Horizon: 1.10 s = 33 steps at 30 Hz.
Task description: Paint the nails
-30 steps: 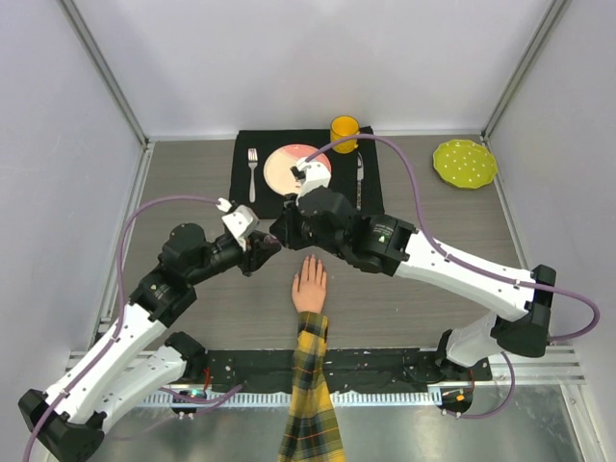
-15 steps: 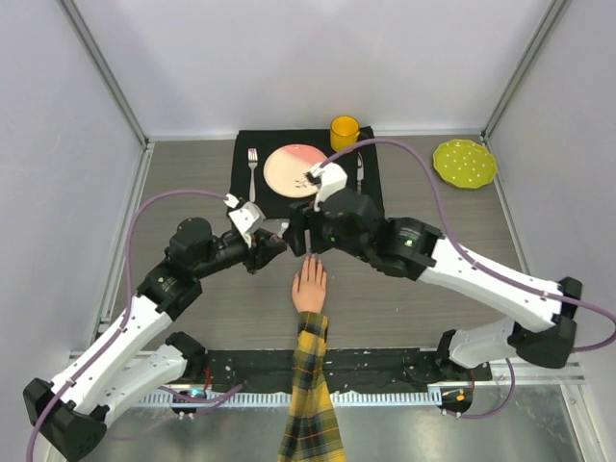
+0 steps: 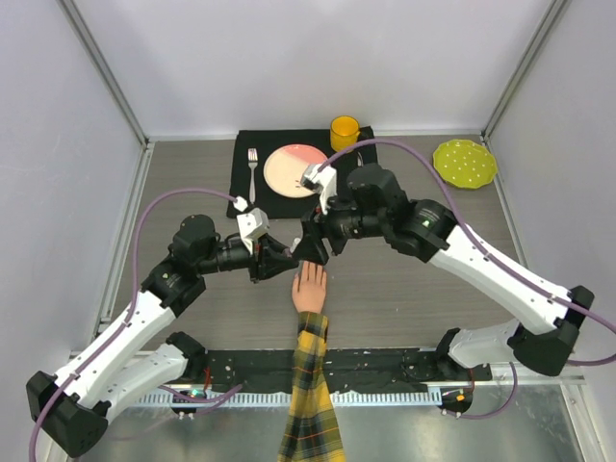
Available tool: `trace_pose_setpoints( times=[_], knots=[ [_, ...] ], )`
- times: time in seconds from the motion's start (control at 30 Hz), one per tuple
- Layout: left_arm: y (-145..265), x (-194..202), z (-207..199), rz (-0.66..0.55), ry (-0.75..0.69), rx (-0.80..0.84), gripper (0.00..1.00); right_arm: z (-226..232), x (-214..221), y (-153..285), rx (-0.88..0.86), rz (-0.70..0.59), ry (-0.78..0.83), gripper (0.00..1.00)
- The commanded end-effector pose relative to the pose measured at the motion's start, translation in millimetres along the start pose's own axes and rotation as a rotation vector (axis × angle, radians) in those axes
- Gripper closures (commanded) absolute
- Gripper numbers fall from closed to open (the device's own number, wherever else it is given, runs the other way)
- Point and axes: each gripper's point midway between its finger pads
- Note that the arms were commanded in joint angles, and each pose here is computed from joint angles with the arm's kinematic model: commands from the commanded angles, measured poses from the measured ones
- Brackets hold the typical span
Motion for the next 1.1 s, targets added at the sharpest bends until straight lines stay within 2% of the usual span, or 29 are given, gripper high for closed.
trace_pose_setpoints(
  times=[0.0,0.17,0.3,0.4,0.87,0.93,0.97,1.0,1.07],
  knots=[
    [2,-33,-11,-0.084,-0.056,0.061,1.0,25,-2,5,-0.155,0.026,0.116,0.36],
    [0,-31,-12,-0.077,-0.048,0.072,1.0,23,-2,0,-0.157,0.036,0.116,0.45],
    [0,-31,-14,-0.073,-0.045,0.085,1.0,23,-4,-1,-0.156,0.033,0.116,0.59],
    [0,-31,-14,-0.073,-0.043,0.088,1.0,24,-8,-1,-0.158,0.025,0.118,0.63],
    [1,-32,-20,-0.076,-0.048,0.117,1.0,24,-4,-11,-0.176,0.052,0.096,0.7],
    [1,-32,-20,-0.076,-0.047,0.115,1.0,23,-3,-13,-0.174,0.058,0.091,0.79],
    [1,-32,-19,-0.074,-0.046,0.111,1.0,23,-3,-13,-0.172,0.06,0.079,0.94],
    [1,-32,-16,-0.076,-0.048,0.091,1.0,23,-3,-13,-0.169,0.062,0.073,0.99],
    [2,-31,-9,-0.07,-0.058,0.049,1.0,19,0,-18,-0.152,0.073,0.049,0.99]
  ],
)
Point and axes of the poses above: each gripper's point midway between its finger pads, its own y axis back along the fingers, its own z axis along the line the jaws close on, x = y × z, and after that the axes turned 4 degrees about -y, right-handed
